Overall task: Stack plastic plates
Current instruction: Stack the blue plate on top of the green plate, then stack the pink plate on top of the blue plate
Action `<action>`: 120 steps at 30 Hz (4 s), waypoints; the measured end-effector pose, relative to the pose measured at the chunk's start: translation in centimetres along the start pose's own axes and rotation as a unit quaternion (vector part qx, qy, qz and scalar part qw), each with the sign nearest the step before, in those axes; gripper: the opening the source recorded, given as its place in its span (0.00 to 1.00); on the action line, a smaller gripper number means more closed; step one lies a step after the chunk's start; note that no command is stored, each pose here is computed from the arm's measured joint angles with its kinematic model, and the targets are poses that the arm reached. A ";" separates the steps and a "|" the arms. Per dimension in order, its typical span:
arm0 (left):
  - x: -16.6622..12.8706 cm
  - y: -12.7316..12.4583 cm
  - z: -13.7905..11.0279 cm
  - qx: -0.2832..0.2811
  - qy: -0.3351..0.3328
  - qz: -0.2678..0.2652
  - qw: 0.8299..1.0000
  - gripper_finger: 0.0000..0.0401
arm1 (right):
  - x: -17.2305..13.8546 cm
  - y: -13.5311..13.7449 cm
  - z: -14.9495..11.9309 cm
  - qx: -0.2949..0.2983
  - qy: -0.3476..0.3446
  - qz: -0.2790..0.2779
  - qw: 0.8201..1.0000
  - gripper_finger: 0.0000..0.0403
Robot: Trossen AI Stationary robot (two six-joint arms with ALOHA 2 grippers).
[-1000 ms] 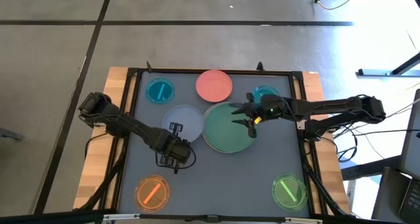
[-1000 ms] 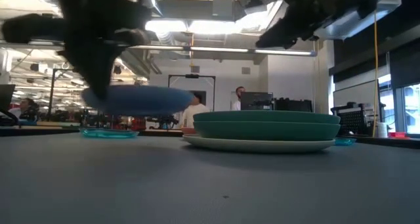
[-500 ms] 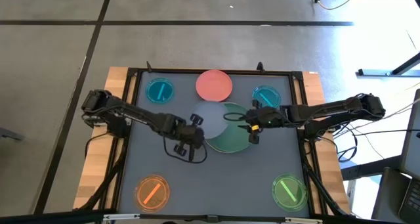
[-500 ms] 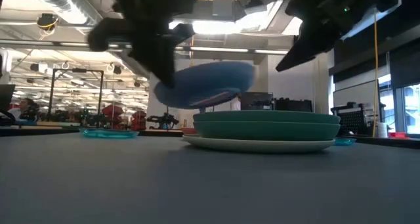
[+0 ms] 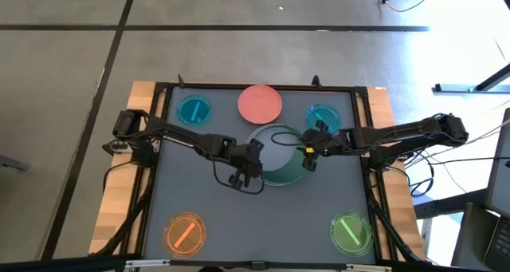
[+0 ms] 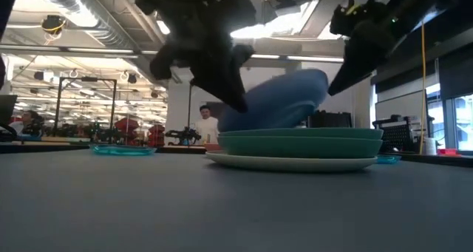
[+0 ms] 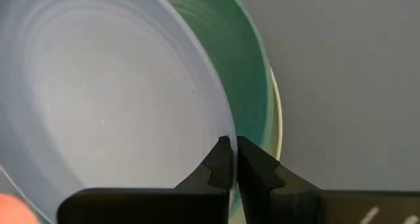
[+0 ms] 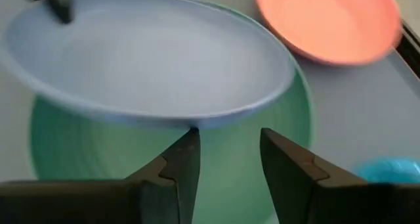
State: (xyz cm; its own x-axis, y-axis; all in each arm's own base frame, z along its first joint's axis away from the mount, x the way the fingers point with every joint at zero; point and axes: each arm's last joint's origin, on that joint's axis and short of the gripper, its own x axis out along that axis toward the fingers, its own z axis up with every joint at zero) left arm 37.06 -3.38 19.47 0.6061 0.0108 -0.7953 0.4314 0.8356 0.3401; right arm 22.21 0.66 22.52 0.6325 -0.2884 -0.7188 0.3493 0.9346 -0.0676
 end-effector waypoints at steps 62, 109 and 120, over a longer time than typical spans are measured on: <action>-3.0 11.2 -10.3 -0.129 0.146 0.086 0.977 0.26 | -2.1 0.7 -3.0 -0.033 -0.023 -0.265 0.964 0.37; 3.8 13.2 -15.1 -0.094 0.209 0.111 0.967 0.01 | -2.0 0.8 -2.9 -0.042 -0.025 -0.263 0.964 0.37; -0.2 13.3 -12.0 -0.071 0.178 0.159 0.968 0.01 | -2.0 0.8 -2.9 -0.042 -0.025 -0.263 0.964 0.37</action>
State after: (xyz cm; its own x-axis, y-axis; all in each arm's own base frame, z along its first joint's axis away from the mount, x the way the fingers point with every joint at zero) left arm 34.66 14.26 18.14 0.4128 0.4479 -0.7931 0.1494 0.8256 0.5441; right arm 19.23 2.57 21.95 0.4166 -0.7343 -0.5360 0.5754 0.6695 -0.4699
